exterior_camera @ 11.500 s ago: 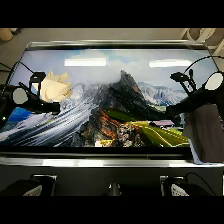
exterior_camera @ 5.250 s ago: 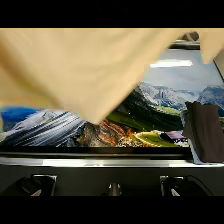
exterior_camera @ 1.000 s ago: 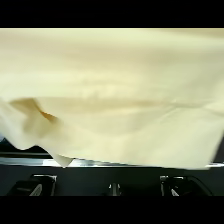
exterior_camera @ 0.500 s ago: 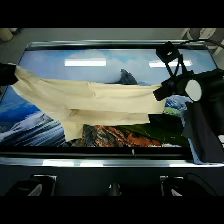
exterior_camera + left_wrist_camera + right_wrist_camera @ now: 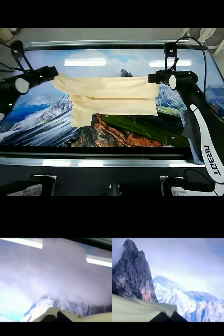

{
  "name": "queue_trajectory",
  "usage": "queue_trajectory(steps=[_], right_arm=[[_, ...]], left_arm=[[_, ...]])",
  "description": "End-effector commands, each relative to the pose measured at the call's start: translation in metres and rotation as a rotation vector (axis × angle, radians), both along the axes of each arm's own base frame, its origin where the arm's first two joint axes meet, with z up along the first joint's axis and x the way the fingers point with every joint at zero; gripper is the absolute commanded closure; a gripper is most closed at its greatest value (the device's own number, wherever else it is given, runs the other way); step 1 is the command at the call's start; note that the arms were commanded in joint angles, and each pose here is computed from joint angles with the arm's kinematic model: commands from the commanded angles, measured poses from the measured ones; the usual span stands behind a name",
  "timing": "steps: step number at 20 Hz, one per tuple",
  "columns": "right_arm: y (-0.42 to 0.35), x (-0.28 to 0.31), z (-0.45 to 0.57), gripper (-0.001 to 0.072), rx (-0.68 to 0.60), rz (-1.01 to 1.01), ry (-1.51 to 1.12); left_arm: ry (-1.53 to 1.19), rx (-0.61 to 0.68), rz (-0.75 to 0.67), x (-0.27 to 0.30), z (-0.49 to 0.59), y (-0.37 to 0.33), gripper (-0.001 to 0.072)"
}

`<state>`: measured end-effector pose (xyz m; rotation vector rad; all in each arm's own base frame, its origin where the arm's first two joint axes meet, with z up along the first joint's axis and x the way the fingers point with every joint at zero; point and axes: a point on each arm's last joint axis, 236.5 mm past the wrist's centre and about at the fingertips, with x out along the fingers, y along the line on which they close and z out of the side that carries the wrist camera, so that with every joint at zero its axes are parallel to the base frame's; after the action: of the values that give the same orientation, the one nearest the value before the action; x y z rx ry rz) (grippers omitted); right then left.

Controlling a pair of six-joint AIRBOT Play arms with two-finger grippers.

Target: Fold the shirts.

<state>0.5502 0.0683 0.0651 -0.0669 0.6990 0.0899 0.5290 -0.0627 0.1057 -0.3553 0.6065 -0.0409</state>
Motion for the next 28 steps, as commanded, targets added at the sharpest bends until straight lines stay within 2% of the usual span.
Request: queue_trajectory(steps=[1,2,3,4,5,6,7,8,10,14,18,21,26,27,28], right_arm=[[0.007,0.011,-0.045,0.0688,0.074,-0.021,0.057],[0.010,0.011,-0.052,0.0636,0.077,-0.018,0.071],[0.011,0.009,-0.053,0.0516,0.080,-0.020,0.081],[0.002,0.007,-0.048,0.0385,0.064,-0.021,0.094],[-0.012,0.003,-0.039,0.0381,0.025,-0.010,0.113],[-0.030,-0.005,-0.030,0.0270,-0.008,0.000,0.141],[-0.054,-0.016,-0.023,0.0010,-0.009,-0.015,0.187],[-0.077,-0.033,-0.022,0.0000,-0.008,-0.024,0.259],[-0.108,-0.074,-0.035,0.0028,0.011,0.018,0.419],[-0.098,-0.131,-0.069,0.0046,0.155,0.243,0.622],[-0.099,-0.128,-0.096,0.0044,0.169,0.239,0.652],[-0.091,-0.126,-0.107,0.0047,0.220,0.233,0.668],[-0.052,-0.129,-0.131,0.0044,0.430,0.302,0.734],[-0.049,-0.130,-0.137,0.0043,0.450,0.303,0.748],[-0.046,-0.130,-0.142,0.0043,0.471,0.303,0.758]], left_arm=[[0.210,-0.230,0.031,0.006,-0.080,-0.039,0.0674],[0.255,-0.247,0.021,0.000,-0.092,-0.048,0.0645],[0.299,-0.246,0.006,-0.007,-0.101,-0.054,0.0531],[0.341,-0.207,-0.039,-0.015,-0.104,-0.054,0.0298],[0.379,-0.140,-0.110,-0.024,-0.104,-0.046,0.0142],[0.423,-0.078,-0.183,-0.033,-0.101,-0.033,0.0140],[0.481,-0.044,-0.223,-0.045,-0.097,-0.014,0.0140],[0.551,-0.060,-0.219,-0.058,-0.093,0.005,0.0141],[0.708,-0.136,-0.216,-0.095,-0.096,0.029,0.0148],[0.868,-0.183,-0.243,-0.139,-0.141,0.021,0.0168],[0.862,-0.259,-0.274,-0.145,-0.176,-0.027,0.0168],[0.857,-0.238,-0.298,-0.140,-0.191,-0.047,0.0169],[0.826,-0.217,-0.297,-0.130,-0.203,-0.058,0.0177],[0.830,-0.224,-0.297,-0.130,-0.205,-0.060,0.0200],[0.837,-0.229,-0.297,-0.131,-0.207,-0.061,0.0264]])
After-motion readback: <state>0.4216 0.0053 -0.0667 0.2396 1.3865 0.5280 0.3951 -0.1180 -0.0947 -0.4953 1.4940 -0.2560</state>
